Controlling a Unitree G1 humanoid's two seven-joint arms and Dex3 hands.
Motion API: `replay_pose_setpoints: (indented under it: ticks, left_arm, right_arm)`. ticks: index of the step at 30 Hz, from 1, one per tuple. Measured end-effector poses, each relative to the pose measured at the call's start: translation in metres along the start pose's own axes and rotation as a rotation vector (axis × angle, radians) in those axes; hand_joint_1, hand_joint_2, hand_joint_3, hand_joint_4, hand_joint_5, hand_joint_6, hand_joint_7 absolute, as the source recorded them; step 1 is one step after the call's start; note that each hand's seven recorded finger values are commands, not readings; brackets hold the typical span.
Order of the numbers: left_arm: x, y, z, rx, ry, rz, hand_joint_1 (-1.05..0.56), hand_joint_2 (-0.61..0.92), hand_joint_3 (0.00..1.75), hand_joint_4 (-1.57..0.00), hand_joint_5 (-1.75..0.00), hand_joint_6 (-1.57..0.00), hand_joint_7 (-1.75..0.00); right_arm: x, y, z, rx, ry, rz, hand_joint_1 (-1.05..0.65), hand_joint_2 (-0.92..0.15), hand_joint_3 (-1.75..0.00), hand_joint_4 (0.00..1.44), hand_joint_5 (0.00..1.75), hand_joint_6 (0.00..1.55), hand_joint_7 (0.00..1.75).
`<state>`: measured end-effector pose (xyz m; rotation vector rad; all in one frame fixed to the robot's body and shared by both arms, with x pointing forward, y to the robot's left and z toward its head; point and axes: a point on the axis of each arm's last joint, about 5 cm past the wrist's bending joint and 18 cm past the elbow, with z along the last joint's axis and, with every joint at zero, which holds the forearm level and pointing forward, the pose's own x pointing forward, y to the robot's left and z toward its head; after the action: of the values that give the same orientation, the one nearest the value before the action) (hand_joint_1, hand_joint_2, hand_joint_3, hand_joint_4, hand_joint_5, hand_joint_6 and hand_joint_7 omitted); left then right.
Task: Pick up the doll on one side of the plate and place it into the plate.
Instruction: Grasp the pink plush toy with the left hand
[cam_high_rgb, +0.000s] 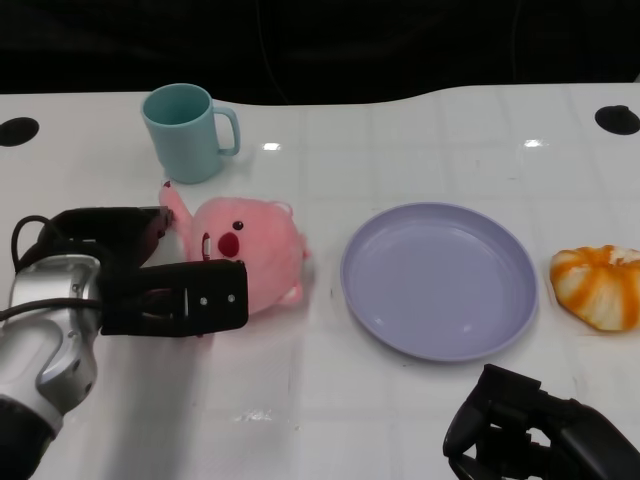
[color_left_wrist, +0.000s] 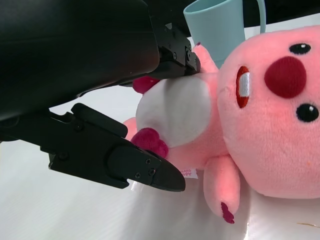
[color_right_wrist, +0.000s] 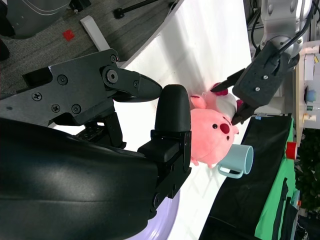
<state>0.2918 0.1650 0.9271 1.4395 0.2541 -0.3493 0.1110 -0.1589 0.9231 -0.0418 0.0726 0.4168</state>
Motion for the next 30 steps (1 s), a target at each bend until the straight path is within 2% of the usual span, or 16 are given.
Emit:
replay_pose_setpoints:
  ticks: [5, 13, 17, 18, 19, 20, 21, 23, 25, 26, 27, 30]
  left_arm:
    - [0.010, -0.004, 0.005, 0.020, -0.002, 0.005, -0.61, 0.89, 0.00, -0.10, -0.12, -0.23, -0.01]
    - [0.026, -0.018, 0.004, 0.034, 0.004, -0.035, -0.54, 0.89, 0.00, -0.20, -0.13, -0.30, -0.02]
    - [0.031, -0.022, 0.004, 0.029, 0.007, -0.032, -0.41, 0.90, 0.01, -0.39, -0.12, -0.41, -0.02]
    - [0.032, -0.024, 0.004, 0.024, 0.011, -0.031, -0.33, 0.91, 0.01, -0.51, -0.16, -0.45, -0.03]
    - [0.033, -0.026, 0.004, 0.012, 0.013, -0.031, -0.30, 0.92, 0.02, -0.57, -0.17, -0.46, -0.03]
    - [0.033, -0.027, 0.004, 0.001, 0.015, -0.029, -0.26, 0.92, 0.03, -0.67, -0.23, -0.54, -0.06]
    - [0.034, -0.028, 0.003, -0.010, 0.015, -0.023, -0.26, 0.92, 0.06, -0.75, -0.50, -0.72, -0.06]
    - [0.034, -0.031, 0.002, -0.030, 0.014, 0.003, -0.30, 0.92, 0.10, -0.82, -0.72, -0.91, -0.09]
    - [0.035, -0.034, 0.000, -0.034, 0.015, 0.027, -0.30, 0.92, 0.14, -0.71, -1.40, -1.07, -0.13]
    - [0.035, -0.034, 0.000, -0.031, 0.013, 0.038, -0.30, 0.92, 0.17, -0.70, -1.53, -1.07, -0.12]
    - [0.035, -0.035, -0.001, -0.029, 0.010, 0.048, -0.30, 0.92, 0.26, -0.66, -1.57, -1.01, -0.08]
    - [0.035, -0.038, -0.002, -0.028, -0.004, 0.076, -0.31, 0.92, 0.38, -0.64, -1.33, -0.96, -0.04]
  right_arm:
    - [0.000, 0.000, 0.000, 0.002, 0.002, 0.000, -0.25, -0.89, -0.59, 0.65, 1.75, 0.46, 1.66]
    - [-0.001, 0.001, 0.003, -0.002, -0.010, 0.001, -0.25, -0.89, -0.59, 0.65, 1.75, 0.46, 1.66]
    - [-0.001, 0.002, 0.003, -0.002, -0.008, 0.001, -0.25, -0.89, -0.59, 0.65, 1.75, 0.46, 1.66]
    - [-0.001, 0.002, 0.003, -0.001, -0.005, 0.000, -0.24, -0.89, -0.59, 0.65, 1.75, 0.46, 1.67]
    - [0.000, 0.002, 0.003, 0.000, -0.003, 0.000, -0.24, -0.89, -0.59, 0.65, 1.75, 0.46, 1.67]
    - [0.000, 0.002, 0.003, 0.001, -0.003, 0.000, -0.24, -0.89, -0.59, 0.65, 1.75, 0.46, 1.67]
    - [0.000, 0.002, 0.003, 0.003, -0.003, 0.000, -0.24, -0.89, -0.59, 0.65, 1.75, 0.46, 1.67]
    - [0.001, 0.002, 0.003, 0.004, -0.006, 0.000, -0.23, -0.89, -0.59, 0.65, 1.75, 0.45, 1.67]
    - [0.001, 0.003, 0.004, 0.007, -0.008, 0.000, -0.23, -0.89, -0.60, 0.65, 1.75, 0.45, 1.67]
    - [0.002, 0.003, 0.004, 0.008, -0.009, 0.001, -0.23, -0.89, -0.60, 0.65, 1.75, 0.45, 1.67]
    - [0.002, 0.003, 0.003, 0.010, -0.010, 0.001, -0.22, -0.89, -0.60, 0.65, 1.75, 0.45, 1.67]
    - [0.003, 0.005, 0.002, 0.014, -0.003, 0.006, -0.20, -0.88, -0.62, 0.66, 1.75, 0.45, 1.68]
